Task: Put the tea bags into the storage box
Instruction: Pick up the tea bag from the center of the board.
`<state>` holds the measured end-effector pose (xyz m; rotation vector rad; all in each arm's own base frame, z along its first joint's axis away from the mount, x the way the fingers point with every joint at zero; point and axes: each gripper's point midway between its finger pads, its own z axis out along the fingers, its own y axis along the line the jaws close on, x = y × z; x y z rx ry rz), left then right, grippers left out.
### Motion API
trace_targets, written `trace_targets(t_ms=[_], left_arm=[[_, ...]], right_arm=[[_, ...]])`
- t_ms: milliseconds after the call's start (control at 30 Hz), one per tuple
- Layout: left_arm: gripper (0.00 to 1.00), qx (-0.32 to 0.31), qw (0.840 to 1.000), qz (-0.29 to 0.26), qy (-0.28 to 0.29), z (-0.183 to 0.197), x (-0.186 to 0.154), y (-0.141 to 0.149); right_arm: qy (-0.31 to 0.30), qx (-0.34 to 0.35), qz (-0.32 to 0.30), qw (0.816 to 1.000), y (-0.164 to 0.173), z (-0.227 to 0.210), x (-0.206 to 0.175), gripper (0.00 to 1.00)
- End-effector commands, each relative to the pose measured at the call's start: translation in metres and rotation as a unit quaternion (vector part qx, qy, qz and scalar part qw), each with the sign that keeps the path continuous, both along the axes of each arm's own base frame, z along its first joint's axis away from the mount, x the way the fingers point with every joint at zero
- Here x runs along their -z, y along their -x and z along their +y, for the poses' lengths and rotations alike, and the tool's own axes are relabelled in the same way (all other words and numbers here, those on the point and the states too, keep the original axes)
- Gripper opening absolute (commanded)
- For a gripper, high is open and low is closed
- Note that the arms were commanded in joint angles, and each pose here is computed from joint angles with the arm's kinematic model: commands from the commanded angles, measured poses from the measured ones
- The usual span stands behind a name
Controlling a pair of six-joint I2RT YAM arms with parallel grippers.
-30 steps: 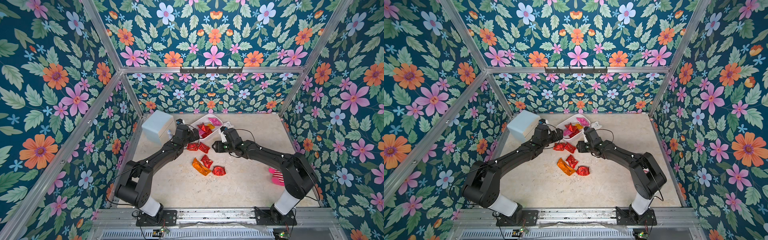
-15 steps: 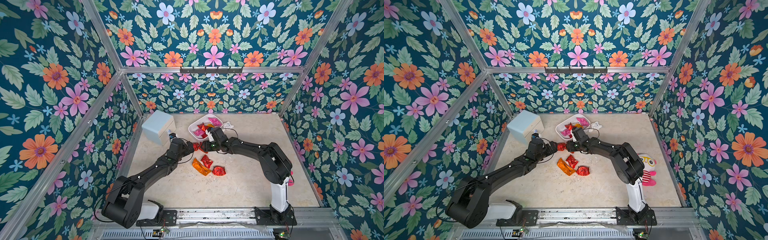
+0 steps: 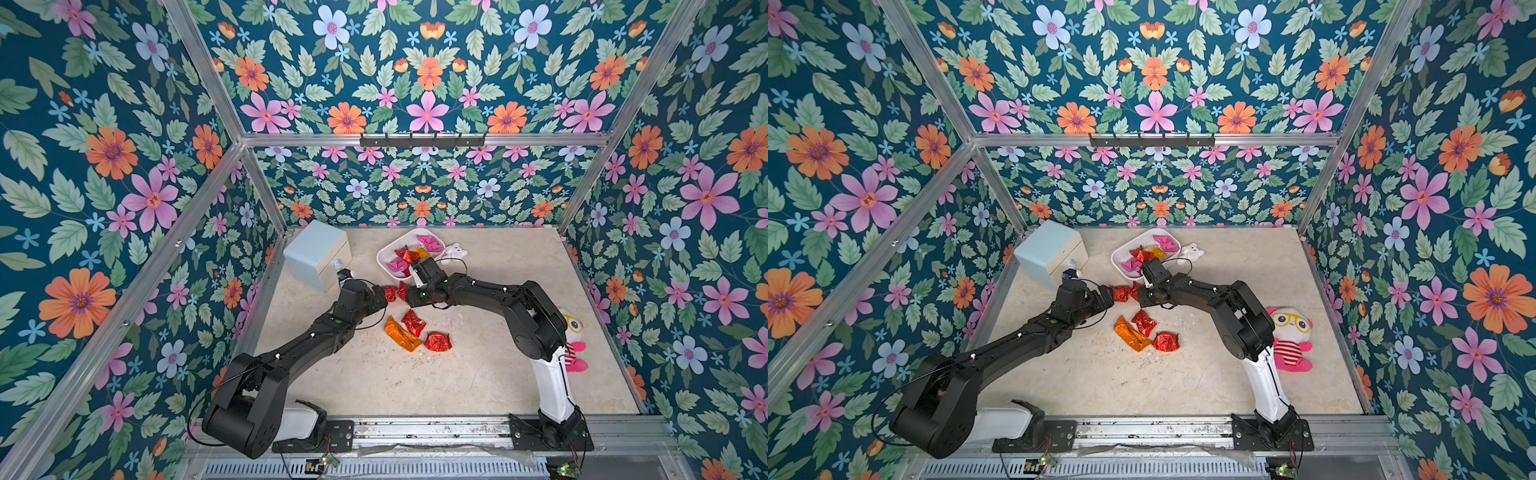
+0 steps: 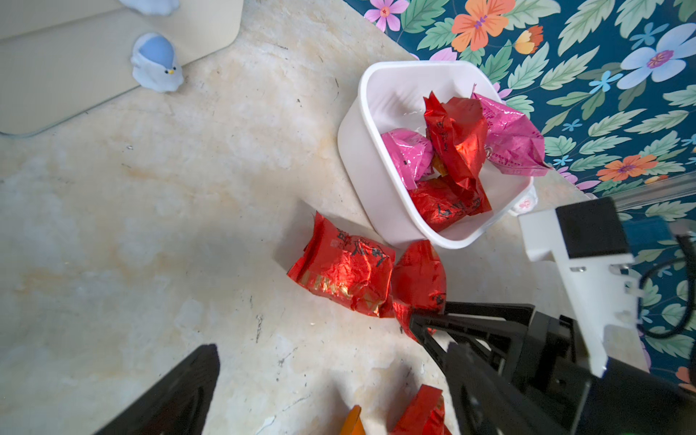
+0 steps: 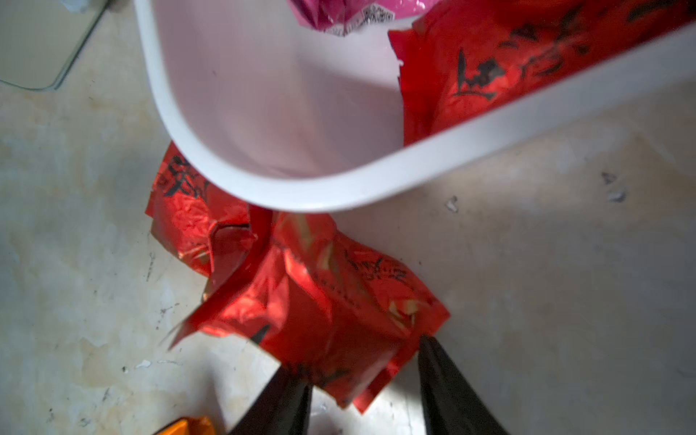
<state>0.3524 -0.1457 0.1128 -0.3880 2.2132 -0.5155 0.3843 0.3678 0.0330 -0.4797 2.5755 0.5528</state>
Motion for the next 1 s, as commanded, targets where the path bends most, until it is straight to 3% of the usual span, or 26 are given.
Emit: trace_targets(t_ms=[0, 300, 500, 667, 967], left_arm=[[0.99, -0.011, 1.0, -0.011, 0.001, 0.004, -0.005, -0.002], [0.99, -0.017, 1.0, -0.009, 0.001, 0.007, -0.003, 0.001], [0.99, -0.021, 1.0, -0.009, 0.005, 0.009, -0.001, 0.003], [0.99, -0.02, 1.0, -0.006, 0.005, 0.008, 0.003, 0.003], [0.99, -0.016, 1.0, -0.002, 0.01, 0.004, 0.007, 0.001]], right_arm=[[0.005, 0.001, -0.001, 1.0, 0.002, -0.003, 0.0, 0.29], [0.01, -0.004, -0.005, 1.0, 0.012, -0.011, -0.015, 0.03], [0.027, 0.001, 0.002, 1.0, 0.034, -0.035, -0.021, 0.0], [0.017, 0.007, -0.014, 1.0, 0.045, -0.048, -0.05, 0.0], [0.013, 0.023, -0.098, 0.995, -0.003, -0.041, -0.118, 0.0]])
